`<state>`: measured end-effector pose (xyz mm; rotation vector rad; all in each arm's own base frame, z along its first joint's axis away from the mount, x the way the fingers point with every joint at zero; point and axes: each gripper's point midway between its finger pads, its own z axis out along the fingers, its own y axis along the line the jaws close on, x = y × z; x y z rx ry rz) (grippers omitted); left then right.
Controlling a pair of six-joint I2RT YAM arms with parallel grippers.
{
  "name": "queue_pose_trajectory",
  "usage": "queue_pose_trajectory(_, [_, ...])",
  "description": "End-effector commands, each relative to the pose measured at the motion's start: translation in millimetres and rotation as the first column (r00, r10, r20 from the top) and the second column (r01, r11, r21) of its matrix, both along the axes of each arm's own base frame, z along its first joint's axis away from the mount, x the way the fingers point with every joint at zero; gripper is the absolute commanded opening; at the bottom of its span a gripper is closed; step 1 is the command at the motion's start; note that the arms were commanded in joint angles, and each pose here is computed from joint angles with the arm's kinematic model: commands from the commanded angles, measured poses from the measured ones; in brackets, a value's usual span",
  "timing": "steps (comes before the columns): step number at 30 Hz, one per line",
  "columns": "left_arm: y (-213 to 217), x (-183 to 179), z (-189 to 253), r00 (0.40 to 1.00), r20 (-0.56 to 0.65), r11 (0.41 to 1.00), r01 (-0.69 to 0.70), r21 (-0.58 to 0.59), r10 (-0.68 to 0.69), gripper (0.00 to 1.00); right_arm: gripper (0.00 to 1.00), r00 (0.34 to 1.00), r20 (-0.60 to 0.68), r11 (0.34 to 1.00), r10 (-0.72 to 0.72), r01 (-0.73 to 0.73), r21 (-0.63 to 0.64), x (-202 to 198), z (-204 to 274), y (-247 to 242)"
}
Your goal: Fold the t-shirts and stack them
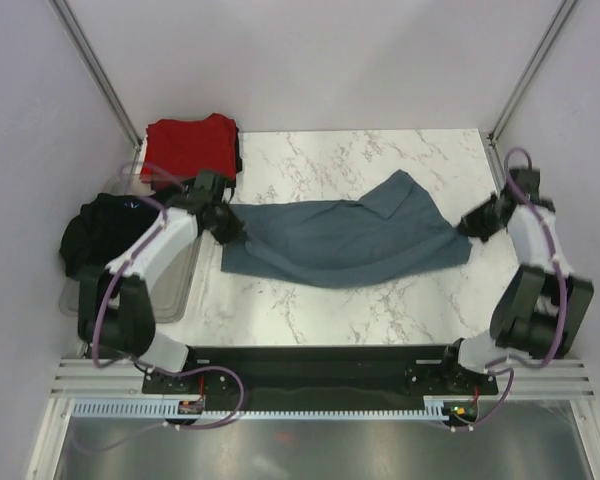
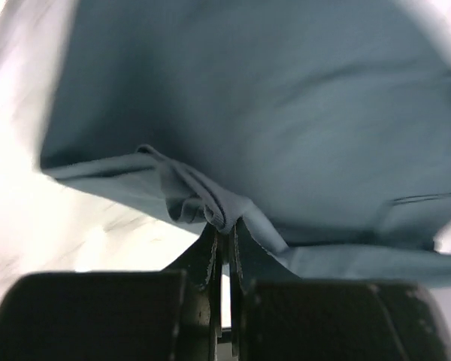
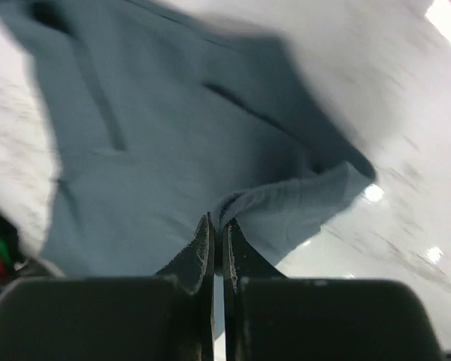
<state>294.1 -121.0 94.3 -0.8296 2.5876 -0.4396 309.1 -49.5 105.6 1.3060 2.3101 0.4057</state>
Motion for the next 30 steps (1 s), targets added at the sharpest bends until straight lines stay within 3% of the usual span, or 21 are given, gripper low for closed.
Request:
queue_pose_trajectory(1, [-27,95,97,0.970,0.212,0.990,0.133,-0.056,-0.118,0.02,0.00,0.955,0.259,0.989,0.142,-0.127,-0.074,116,105,1])
queue_pose_trajectory(2, [-31,116,89,0.977,0.164,0.987,0.150,-0.059,-0.139,0.02,0.00,0.953,0.254,0.985,0.168,-0.155,-0.071,138,110,-1])
queue_pose_trajectory(3, [-32,130,111,0.970,0.193,0.986,0.159,-0.049,-0.147,0.02,0.00,0.932,0.311,0.982,0.184,-0.158,-0.106,152,142,-5])
queue_pose_trajectory(4, [-34,153,176,0.931,0.329,0.984,0.176,-0.026,-0.157,0.02,0.00,0.882,0.421,0.971,0.211,-0.140,-0.194,164,208,-14])
queue_pose_trajectory(6, [-24,157,234,0.884,0.446,0.989,0.148,0.019,-0.141,0.02,0.00,0.863,0.470,0.964,0.185,-0.067,-0.256,155,258,-32])
queue_pose_trajectory(8, [-13,148,260,0.857,0.502,0.992,0.120,0.029,-0.118,0.02,0.00,0.829,0.537,0.972,0.157,-0.034,-0.232,127,283,-30])
queue_pose_trajectory(9, [-5,132,268,0.848,0.520,0.994,0.098,0.039,-0.103,0.02,0.00,0.862,0.488,0.978,0.137,-0.041,-0.204,118,248,-28])
queue_pose_trajectory(11, [0,113,263,0.849,0.519,0.995,0.095,0.040,-0.101,0.02,0.00,0.825,0.550,0.977,0.132,-0.014,-0.214,92,256,-22])
queue_pose_trajectory(12, [4,97,279,0.813,0.575,0.995,0.090,0.034,-0.093,0.02,0.00,0.863,0.492,0.983,0.116,-0.028,-0.183,82,216,-19])
queue_pose_trajectory(13, [7,86,238,0.855,0.511,0.996,0.083,0.038,-0.091,0.02,0.00,0.866,0.486,0.982,0.113,-0.023,-0.188,75,208,-19])
queue_pose_trajectory(17, [6,54,167,0.882,0.458,0.994,0.113,0.014,-0.107,0.02,0.00,0.898,0.427,0.980,0.110,-0.027,-0.195,41,156,-11])
queue_pose_trajectory(21, [4,18,62,0.961,0.249,0.991,0.134,-0.020,-0.125,0.02,0.00,0.954,0.275,0.978,0.118,-0.063,-0.201,12,81,-9])
queue_pose_trajectory(24, [5,-9,11,0.981,0.160,0.992,0.118,-0.048,-0.109,0.02,0.00,0.976,0.195,0.972,0.096,-0.049,-0.231,-12,48,-14])
queue_pose_trajectory(30, [10,-48,-31,0.997,0.068,0.995,0.041,-0.088,-0.035,0.02,0.00,0.995,0.101,0.970,-0.020,0.043,-0.240,-60,13,-20])
